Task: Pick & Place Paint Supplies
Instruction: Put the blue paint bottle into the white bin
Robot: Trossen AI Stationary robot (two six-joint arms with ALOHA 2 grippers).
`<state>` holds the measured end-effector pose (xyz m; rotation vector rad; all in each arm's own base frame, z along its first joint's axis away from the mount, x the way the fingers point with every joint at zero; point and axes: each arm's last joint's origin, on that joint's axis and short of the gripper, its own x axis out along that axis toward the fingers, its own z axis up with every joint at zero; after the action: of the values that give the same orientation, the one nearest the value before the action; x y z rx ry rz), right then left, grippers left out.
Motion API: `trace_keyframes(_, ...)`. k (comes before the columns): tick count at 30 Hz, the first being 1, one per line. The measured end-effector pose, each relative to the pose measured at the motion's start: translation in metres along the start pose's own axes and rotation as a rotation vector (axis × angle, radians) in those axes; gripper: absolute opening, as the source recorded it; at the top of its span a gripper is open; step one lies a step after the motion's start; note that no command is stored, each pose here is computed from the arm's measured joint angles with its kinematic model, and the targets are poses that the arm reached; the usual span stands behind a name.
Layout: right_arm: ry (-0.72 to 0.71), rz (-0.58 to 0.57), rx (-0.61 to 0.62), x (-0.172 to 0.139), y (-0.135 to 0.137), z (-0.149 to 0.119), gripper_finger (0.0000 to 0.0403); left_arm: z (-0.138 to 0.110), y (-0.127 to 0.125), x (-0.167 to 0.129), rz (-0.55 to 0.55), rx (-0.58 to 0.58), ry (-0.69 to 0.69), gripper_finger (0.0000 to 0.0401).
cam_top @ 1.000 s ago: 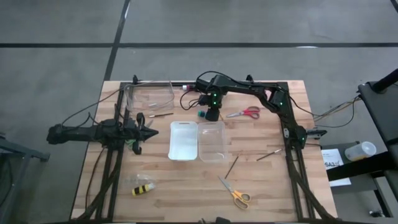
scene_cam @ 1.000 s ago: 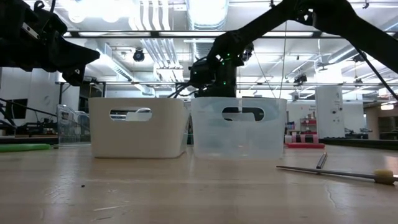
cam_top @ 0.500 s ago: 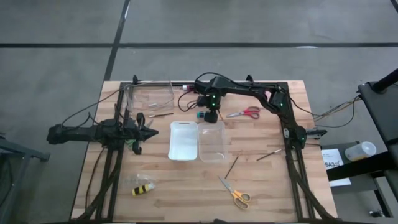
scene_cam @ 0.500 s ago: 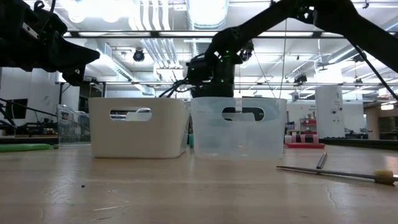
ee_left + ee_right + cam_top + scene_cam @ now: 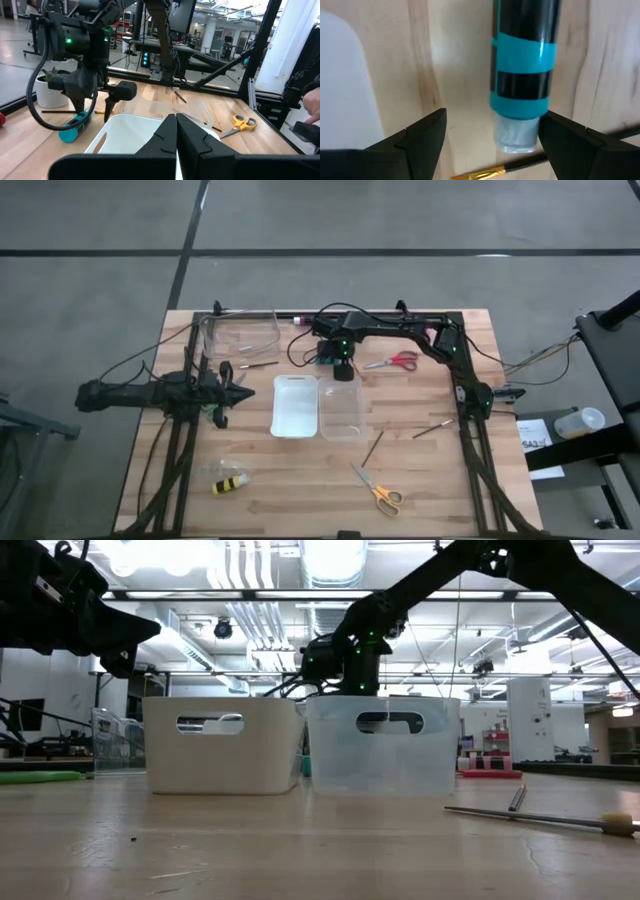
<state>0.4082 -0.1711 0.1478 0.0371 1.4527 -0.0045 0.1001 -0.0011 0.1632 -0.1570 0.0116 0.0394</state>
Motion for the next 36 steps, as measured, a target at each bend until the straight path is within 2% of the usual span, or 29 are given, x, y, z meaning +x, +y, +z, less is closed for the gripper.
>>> trace_keyframes(4,0.013,0.014,0.000,0.0035,0.0015,-0.0030,0.0295,0.0000,0.0000,0.0000,0.001,0.000,0.000,0.0001)
trace_keyframes(7,0.010,0.012,0.000,0.0028,0.0013,-0.0024,0.0279,0.0001,0.0000,0.0000,0.000,0.000,0.000,0.0001)
trace_keyframes(23,0.000,0.013,0.001,0.0038,0.0007,-0.0010,0.0109,0.0000,0.0000,0.0000,0.000,0.000,0.000,0.0001)
trace_keyframes(29,0.000,0.014,0.006,0.0041,0.0007,-0.0009,0.0110,0.0000,0.0000,0.0000,0.000,0.000,0.000,0.0001)
trace_keyframes(36,-0.005,0.014,0.011,0.0010,0.0011,-0.0006,0.0135,0.0000,0.0000,0.0000,0.000,0.000,0.000,0.0001)
